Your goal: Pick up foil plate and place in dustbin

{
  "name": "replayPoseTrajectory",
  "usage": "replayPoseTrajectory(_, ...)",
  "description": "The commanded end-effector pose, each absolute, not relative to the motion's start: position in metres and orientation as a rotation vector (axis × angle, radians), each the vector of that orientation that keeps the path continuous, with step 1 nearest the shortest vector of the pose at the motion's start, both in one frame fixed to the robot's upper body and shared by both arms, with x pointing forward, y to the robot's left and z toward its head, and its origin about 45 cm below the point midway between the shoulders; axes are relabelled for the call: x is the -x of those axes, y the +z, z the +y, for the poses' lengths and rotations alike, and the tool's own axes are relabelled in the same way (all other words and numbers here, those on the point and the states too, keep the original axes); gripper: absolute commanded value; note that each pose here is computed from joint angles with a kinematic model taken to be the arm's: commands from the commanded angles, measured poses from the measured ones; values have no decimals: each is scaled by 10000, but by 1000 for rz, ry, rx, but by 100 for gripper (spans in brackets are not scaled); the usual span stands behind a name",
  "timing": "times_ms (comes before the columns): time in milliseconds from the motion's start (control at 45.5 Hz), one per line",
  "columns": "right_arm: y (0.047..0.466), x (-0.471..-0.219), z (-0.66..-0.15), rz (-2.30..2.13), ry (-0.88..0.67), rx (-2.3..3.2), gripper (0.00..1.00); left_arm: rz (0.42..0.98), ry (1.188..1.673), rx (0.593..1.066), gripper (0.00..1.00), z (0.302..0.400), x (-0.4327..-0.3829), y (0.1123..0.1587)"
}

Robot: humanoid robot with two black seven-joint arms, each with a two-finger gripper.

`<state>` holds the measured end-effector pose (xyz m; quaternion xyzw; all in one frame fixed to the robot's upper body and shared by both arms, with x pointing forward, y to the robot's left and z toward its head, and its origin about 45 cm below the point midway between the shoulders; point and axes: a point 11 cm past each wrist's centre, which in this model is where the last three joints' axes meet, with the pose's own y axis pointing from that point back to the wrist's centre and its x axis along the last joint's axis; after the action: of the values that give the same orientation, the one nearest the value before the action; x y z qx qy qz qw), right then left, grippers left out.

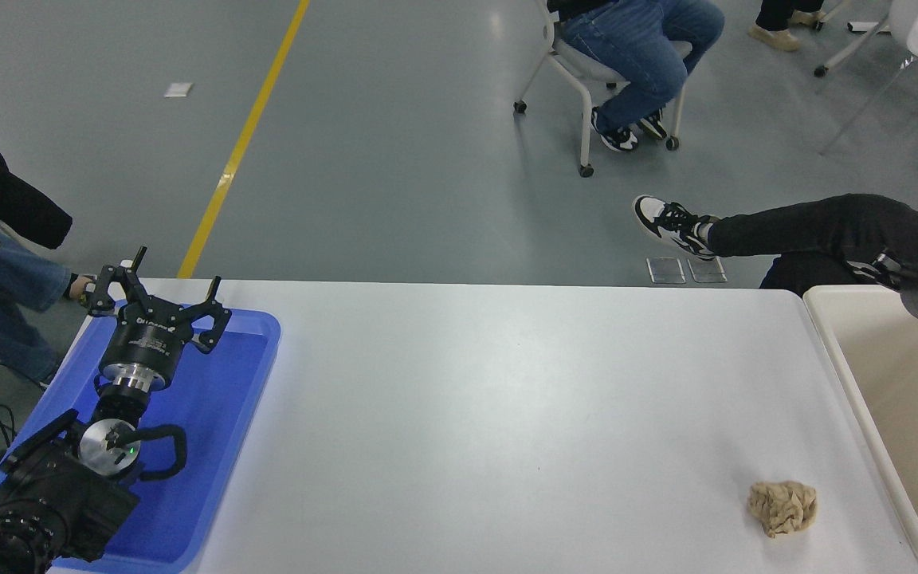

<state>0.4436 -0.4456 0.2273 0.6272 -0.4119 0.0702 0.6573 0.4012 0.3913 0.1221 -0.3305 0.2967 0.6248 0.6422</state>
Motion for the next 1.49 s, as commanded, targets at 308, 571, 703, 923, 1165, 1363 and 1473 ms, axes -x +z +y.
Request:
replayPoseTrajectory(308, 2852, -4323, -2992, -308, 344, -1483, 100, 677, 1422, 754, 100, 3907, -4013, 1221)
replayPoseTrajectory(571, 3068, -3874, -2916, -69, 270, -1383, 100, 678, 1424, 753, 100, 3909, -4008, 1215)
replayPoseTrajectory(703, 3274, -3692, -2890, -32, 187, -1352, 100, 675, 1425, 752, 100, 3925, -4007, 1220)
replayPoseTrajectory(923, 3490, -3467, -2624, -10, 155, -1368, 100, 675, 1430, 751, 100, 3935, -3997, 1211)
replayPoseTrajectory(1165, 3625, -3416, -2379, 14, 157, -1387, 100, 675, 1430, 751, 100, 3935, -3997, 1211)
replayPoseTrajectory(1363, 3693, -3406, -2317, -14, 141, -1437, 100, 675, 1427, 753, 100, 3928, -4001, 1215)
replayPoseTrajectory(1473, 3752, -3378, -2354, -52, 110, -1487, 100, 675, 1430, 751, 100, 3935, -3997, 1211)
